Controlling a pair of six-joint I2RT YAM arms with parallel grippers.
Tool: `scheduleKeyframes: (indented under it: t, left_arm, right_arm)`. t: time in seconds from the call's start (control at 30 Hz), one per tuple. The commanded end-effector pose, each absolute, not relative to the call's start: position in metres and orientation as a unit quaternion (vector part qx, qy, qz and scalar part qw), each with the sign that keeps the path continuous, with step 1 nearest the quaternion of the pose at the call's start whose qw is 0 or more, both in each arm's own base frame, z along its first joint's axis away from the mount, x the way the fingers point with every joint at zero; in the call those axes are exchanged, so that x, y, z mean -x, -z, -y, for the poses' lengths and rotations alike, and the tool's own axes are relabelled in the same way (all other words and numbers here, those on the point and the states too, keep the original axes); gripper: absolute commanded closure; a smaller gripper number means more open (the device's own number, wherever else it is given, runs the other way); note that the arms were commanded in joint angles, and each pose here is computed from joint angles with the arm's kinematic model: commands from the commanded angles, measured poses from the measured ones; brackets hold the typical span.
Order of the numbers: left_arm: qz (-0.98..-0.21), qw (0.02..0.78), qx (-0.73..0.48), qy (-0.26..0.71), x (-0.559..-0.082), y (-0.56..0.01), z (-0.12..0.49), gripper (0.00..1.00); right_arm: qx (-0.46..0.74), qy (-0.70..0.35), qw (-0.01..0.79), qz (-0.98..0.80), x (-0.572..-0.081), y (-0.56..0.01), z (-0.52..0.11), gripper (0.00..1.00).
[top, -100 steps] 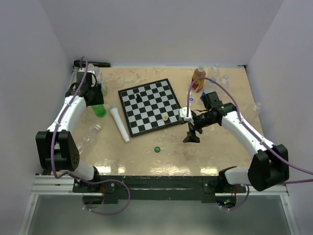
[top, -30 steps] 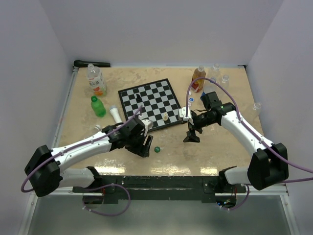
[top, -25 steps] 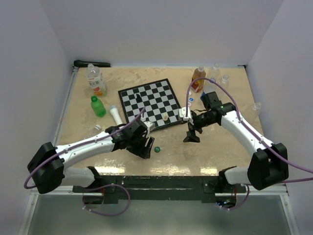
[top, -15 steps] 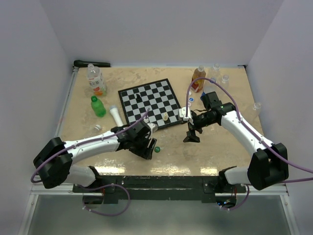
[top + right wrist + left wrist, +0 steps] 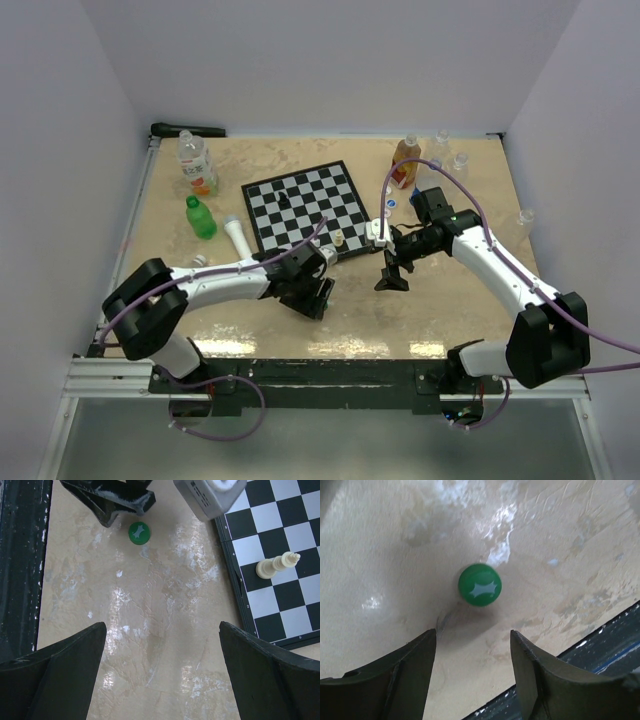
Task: Unscrew the bottle caps
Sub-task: Pick up the bottle cap from the center of the board.
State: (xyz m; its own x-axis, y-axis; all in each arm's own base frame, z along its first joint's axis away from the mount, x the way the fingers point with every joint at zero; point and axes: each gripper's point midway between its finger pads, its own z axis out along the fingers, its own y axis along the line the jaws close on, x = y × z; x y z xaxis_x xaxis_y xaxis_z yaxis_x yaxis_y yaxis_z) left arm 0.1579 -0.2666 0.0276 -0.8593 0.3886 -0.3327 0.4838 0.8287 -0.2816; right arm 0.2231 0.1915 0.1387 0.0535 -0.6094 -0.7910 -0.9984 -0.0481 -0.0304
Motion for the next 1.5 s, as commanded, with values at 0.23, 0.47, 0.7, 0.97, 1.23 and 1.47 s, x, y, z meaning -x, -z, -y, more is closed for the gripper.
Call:
scheduleKeyframes:
  t: [0.23, 0.47, 0.7, 0.97, 1.23, 1.47]
  left_arm:
    - [-0.939, 0.174, -0.253, 0.152, -0.188, -0.036, 0.302, 0.41]
    - [-0.944, 0.173, -0.258, 0.116, -0.192, -0.03, 0.298, 0.46]
    - [-0.943, 0.166, -0.264, 0.115, -0.19, -0.026, 0.303, 0.49]
    - [-0.945, 0.161, -0.266, 0.101, -0.19, -0.02, 0.301, 0.63]
    - [-0.945, 0.165, -0.265, 0.093, -0.191, -0.021, 0.297, 0.78]
    - [-0.944, 0.178, -0.262, 0.093, -0.19, -0.033, 0.29, 0.82]
  right_arm:
    - [0.656, -0.308, 0.319, -0.611, -0.226, -0.139, -0.193, 0.02]
    - [0.657, -0.307, 0.319, -0.611, -0.226, -0.139, -0.193, 0.02]
    - [0.657, -0.308, 0.319, -0.61, -0.226, -0.139, -0.193, 0.02]
    - [0.656, -0.308, 0.319, -0.611, -0.225, -0.14, -0.193, 0.02]
    - [0.656, -0.308, 0.318, -0.611, -0.225, -0.139, -0.192, 0.02]
    - [0.657, -0.309, 0.317, -0.61, -0.225, -0.139, -0.193, 0.02]
